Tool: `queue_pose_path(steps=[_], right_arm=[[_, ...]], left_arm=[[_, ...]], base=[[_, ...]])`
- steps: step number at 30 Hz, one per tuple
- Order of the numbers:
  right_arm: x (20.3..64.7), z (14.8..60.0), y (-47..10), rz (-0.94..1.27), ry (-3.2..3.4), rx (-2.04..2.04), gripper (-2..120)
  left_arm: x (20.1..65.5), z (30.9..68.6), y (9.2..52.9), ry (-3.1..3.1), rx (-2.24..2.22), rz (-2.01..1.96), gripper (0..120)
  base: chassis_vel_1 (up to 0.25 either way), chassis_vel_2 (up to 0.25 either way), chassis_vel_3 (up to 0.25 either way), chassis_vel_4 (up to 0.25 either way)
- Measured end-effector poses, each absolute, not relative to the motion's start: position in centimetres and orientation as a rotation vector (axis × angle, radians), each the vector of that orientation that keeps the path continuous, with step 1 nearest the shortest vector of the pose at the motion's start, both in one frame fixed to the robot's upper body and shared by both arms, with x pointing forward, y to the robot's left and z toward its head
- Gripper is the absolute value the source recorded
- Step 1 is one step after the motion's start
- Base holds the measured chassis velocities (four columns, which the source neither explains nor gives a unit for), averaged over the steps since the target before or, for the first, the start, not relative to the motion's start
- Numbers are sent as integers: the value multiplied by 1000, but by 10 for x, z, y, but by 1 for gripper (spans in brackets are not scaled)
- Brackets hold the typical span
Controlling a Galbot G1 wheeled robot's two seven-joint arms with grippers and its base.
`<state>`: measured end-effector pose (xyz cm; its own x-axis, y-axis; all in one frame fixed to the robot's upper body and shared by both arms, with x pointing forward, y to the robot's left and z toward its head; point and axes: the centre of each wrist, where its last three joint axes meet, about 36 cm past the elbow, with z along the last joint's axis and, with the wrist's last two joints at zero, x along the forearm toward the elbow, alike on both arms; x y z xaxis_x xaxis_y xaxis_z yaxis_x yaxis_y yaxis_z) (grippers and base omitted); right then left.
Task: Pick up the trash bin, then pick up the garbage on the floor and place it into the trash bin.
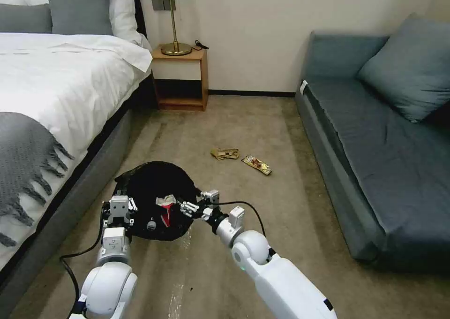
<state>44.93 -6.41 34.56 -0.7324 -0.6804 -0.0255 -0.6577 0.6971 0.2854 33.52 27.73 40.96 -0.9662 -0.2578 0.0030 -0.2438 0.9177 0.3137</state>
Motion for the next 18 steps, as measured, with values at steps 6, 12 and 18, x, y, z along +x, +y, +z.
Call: queue_pose_path(steps=[6, 12, 18], right_arm=[[466, 348, -108, -314, -2852, 934, 99], [482, 321, -158, -106, -2846, 572, 100], [488, 294, -193, -59, -2771, 315, 100]], left_arm=[[334, 410, 283, -3030, 407, -497, 5], [333, 405, 287, -3035, 418, -524, 5], [332, 399, 290, -3031, 423, -554, 5]], base=[[0, 0, 0, 0], [0, 0, 0, 0], [0, 0, 0, 0]])
